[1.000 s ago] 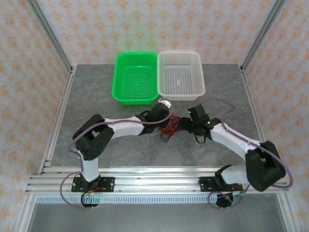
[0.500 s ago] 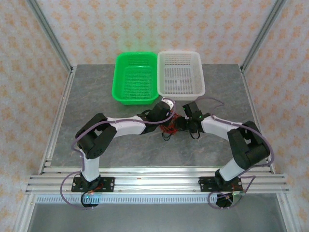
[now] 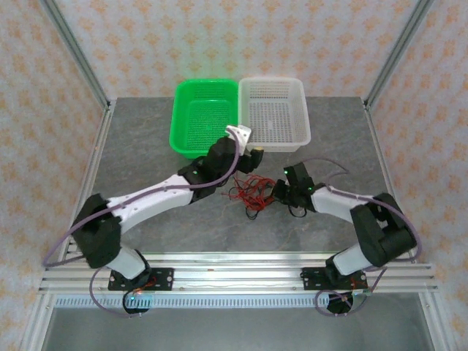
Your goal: Untangle the cables
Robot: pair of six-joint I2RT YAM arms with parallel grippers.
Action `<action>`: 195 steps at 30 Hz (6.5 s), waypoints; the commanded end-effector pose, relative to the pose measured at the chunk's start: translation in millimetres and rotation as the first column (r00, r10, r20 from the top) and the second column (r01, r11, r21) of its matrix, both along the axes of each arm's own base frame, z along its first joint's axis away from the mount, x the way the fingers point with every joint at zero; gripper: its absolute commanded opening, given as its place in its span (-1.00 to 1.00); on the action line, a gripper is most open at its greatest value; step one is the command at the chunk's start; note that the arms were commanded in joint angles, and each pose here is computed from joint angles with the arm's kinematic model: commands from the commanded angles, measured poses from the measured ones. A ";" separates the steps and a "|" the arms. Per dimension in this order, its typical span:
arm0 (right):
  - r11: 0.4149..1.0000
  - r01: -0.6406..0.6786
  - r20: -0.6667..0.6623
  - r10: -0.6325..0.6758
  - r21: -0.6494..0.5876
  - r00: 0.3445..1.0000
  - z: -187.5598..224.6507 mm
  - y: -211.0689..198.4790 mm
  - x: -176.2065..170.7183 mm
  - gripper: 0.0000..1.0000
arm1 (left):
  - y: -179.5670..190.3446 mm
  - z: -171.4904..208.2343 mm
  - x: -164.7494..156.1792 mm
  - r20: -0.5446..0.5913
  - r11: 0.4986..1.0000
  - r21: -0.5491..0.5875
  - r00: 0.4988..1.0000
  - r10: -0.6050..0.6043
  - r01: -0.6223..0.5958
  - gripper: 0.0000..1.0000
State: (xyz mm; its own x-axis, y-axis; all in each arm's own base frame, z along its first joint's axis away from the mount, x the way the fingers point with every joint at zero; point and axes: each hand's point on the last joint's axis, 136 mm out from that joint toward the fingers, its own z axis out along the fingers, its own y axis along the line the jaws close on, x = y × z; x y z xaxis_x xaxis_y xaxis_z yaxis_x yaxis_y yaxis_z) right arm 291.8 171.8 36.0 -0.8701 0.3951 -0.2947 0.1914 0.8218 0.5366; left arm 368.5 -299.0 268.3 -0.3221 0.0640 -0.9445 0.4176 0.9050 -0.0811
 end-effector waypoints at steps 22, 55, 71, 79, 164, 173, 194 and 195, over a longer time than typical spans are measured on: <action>0.785 0.425 0.009 -0.480 0.450 0.877 66.2 -5.6 -18.2 -1.00 | -68.7 -122.0 -98.2 -0.487 0.978 -0.183 0.873 0.001 -0.103 -0.35; 0.801 0.434 0.006 -0.479 0.412 0.878 48.9 -7.5 -22.0 -1.00 | -57.6 -186.8 -79.7 -0.653 0.970 -0.133 0.754 0.070 -0.206 0.05; 0.804 0.434 -0.001 -0.475 0.407 0.880 44.7 -7.0 -22.8 -1.00 | -71.0 -233.2 -75.2 -0.710 0.981 -0.036 0.696 0.110 -0.192 -0.19; 0.803 0.441 0.004 -0.483 0.401 0.876 43.5 -9.6 -23.2 -1.00 | -66.9 -259.7 -83.4 -0.744 0.982 0.005 0.656 0.130 -0.190 -0.65; 0.775 0.310 -0.259 -0.194 0.550 0.946 66.9 112.5 -46.2 0.40 | 63.3 -115.1 -107.9 -0.474 0.898 -0.333 0.875 0.102 -0.286 -1.00; 0.785 0.343 -0.236 -0.255 0.516 0.938 46.0 125.3 -15.0 -0.59 | 53.2 -103.7 -127.4 -0.457 0.889 -0.422 0.888 -0.041 -0.176 -1.00; 0.896 0.283 0.199 -0.364 0.343 0.910 163.6 11.4 14.4 -1.00 | 190.3 -180.7 -109.5 -0.493 0.770 -0.065 0.691 0.528 -0.635 -0.95; 0.900 0.288 0.206 -0.366 0.327 0.908 162.8 6.7 14.3 -1.00 | 190.3 -182.2 -109.1 -0.496 0.771 -0.063 0.690 0.527 -0.634 -0.93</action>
State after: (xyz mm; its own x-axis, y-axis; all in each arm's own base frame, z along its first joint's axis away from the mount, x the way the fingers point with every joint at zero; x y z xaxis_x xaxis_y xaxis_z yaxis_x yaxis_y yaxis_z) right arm 307.0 200.9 205.6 -0.6132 0.7603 -0.2143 0.2288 0.4305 0.8731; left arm 257.4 -118.4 90.9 -0.6106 -0.4554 -0.6479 -0.2827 0.8895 -0.3589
